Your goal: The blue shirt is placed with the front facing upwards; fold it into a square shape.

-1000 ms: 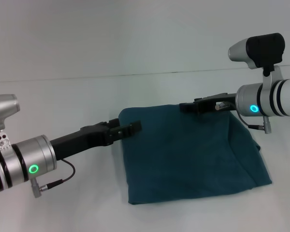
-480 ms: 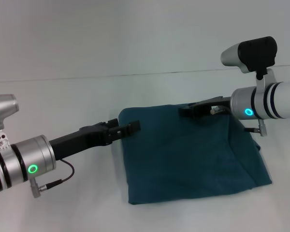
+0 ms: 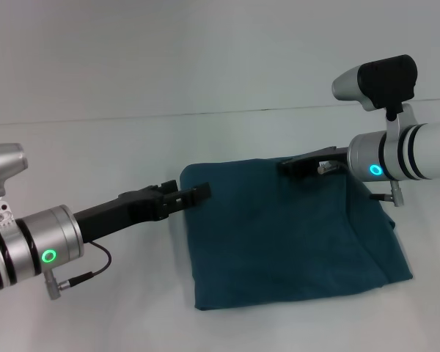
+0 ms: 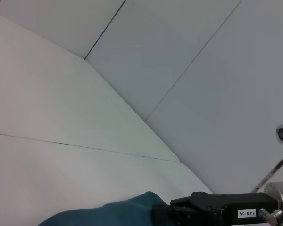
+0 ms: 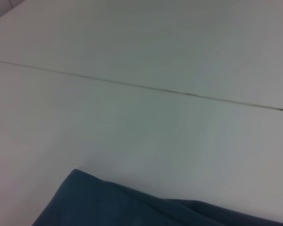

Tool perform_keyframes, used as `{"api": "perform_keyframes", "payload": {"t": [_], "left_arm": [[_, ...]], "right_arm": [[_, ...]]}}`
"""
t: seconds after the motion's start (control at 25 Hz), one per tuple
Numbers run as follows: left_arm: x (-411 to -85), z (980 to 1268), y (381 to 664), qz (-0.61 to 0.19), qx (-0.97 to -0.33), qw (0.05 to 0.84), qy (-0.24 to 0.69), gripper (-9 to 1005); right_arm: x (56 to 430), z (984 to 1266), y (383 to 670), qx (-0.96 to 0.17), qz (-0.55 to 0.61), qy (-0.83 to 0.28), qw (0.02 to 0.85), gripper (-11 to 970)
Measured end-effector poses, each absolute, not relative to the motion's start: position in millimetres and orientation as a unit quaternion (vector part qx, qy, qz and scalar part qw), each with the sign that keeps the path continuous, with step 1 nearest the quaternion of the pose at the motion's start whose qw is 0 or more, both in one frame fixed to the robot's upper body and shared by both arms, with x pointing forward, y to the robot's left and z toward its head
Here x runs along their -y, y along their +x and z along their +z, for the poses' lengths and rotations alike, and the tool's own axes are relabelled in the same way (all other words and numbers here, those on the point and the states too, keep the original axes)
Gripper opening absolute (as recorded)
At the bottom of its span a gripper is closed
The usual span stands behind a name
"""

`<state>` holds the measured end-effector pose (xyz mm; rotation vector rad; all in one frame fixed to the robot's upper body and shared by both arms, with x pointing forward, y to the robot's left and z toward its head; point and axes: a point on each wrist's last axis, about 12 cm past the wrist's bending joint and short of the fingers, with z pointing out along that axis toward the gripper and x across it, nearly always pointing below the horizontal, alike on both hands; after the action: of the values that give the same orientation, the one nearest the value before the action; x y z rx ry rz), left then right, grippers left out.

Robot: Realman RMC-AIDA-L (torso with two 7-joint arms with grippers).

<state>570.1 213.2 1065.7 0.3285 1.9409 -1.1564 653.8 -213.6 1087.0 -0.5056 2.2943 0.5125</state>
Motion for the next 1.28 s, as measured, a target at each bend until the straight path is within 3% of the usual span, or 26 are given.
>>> {"api": "perform_keyframes", "payload": {"t": [0.2, 0.76, 1.28], "left_arm": [[-213.4, 1065.8, 570.2, -0.46, -0.773, 0.416, 0.131, 944], [-213.7, 1065.9, 570.3, -0.46, -0.773, 0.417, 0.131, 942], [-213.7, 1066.0, 570.4, -0.462, -0.773, 0.415, 0.127, 941]], "right_arm": [[214.7, 1088.1, 655.5, -0.889, 0.195, -0.192, 0.366, 45], [202.1, 1106.2, 669.4, -0.878, 0.193, -0.204, 0.388, 22], [212.2, 1099.1, 667.5, -0.885, 0.183, -0.18, 0.389, 20]]}}
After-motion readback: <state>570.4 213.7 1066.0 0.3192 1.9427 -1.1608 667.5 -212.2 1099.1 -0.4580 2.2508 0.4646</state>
